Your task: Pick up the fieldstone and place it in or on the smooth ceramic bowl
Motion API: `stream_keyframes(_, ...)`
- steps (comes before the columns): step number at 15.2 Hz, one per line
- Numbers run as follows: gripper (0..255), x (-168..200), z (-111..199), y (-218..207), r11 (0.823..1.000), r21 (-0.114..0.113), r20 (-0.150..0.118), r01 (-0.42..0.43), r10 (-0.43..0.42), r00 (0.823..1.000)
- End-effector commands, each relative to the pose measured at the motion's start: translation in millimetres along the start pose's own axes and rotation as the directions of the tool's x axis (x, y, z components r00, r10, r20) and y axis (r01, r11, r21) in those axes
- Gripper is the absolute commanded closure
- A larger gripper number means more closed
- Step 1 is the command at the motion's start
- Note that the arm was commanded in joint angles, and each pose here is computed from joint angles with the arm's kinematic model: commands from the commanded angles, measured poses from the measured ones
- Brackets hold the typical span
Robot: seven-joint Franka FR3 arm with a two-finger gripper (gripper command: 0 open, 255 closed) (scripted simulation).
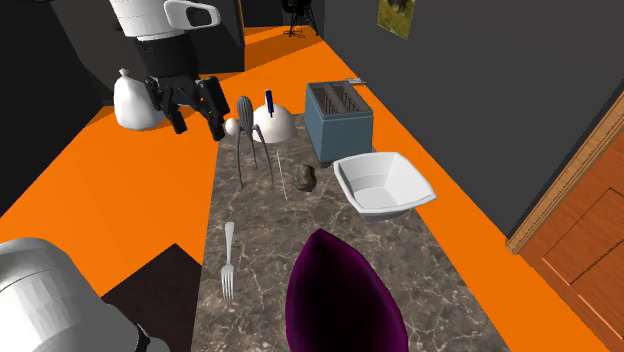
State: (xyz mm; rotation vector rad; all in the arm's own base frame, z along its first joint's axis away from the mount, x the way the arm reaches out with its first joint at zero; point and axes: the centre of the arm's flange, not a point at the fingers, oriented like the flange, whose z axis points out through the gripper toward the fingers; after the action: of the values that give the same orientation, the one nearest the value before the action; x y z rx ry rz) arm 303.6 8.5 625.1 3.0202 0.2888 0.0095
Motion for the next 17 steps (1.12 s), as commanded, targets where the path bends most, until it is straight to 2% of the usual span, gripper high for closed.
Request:
stream_keyframes(1, 0, 0, 0, 0, 1.0, 0.0, 0.0, 0.0, 0.0, 1.0)
stream_keyframes(9, 0, 60, 73, 54, 0.986, 0.091, -0.058, 0.139, -0.134, 0.989)
stream_keyframes(17, 0, 129, 147, 93, 0.945, 0.171, -0.128, 0.279, -0.259, 0.957)
